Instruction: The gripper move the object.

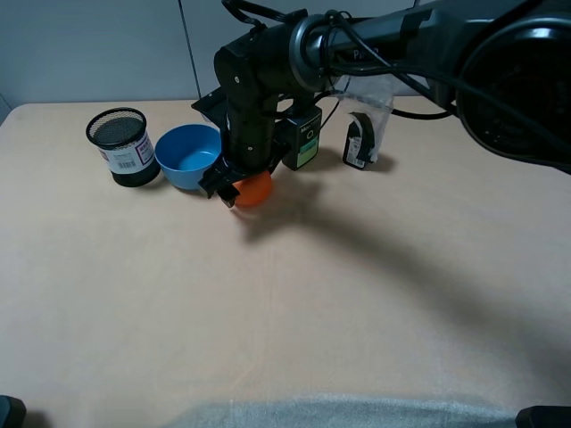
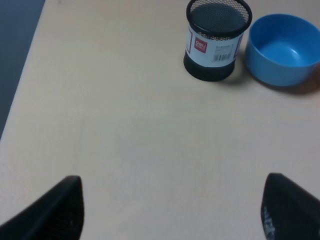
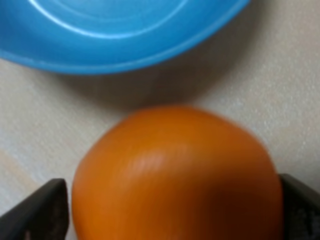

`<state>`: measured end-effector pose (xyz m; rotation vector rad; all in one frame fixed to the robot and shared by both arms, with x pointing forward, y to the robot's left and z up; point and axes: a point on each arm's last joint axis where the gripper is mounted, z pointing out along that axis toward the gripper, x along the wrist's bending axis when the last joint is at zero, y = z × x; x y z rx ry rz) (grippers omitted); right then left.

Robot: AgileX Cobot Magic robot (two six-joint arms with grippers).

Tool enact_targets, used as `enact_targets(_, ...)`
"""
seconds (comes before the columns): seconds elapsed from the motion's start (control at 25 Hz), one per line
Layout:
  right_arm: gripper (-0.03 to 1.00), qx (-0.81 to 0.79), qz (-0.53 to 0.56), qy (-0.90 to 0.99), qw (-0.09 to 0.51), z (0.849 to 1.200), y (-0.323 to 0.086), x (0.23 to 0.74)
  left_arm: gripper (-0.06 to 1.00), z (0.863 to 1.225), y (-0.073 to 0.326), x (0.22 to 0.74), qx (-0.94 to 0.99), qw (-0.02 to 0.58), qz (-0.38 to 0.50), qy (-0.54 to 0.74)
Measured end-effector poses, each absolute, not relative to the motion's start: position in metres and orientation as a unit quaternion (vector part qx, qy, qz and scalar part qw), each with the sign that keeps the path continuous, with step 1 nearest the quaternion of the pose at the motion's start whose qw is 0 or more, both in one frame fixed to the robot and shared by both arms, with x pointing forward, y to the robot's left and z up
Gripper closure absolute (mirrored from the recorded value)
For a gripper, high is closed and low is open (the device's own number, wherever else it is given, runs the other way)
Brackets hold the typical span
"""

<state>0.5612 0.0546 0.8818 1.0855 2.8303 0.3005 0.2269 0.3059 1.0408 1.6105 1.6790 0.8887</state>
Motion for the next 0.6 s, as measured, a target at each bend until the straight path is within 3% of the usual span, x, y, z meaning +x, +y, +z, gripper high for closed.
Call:
enact_targets(0.2,0.30,0.356,0.099,0.928,0.048,0.8818,0.0546,0.5611,0.15,1.0408,0.3059,0.2269,0.613,0.320,0.338,0.639)
enact_targets(0.6,0.30,0.357,0.092,0.929,0.045,0.8816,0.0537,0.5602,0.15,1.0408,0.3059,0.2269,0.613,0.320,0.338,0.639)
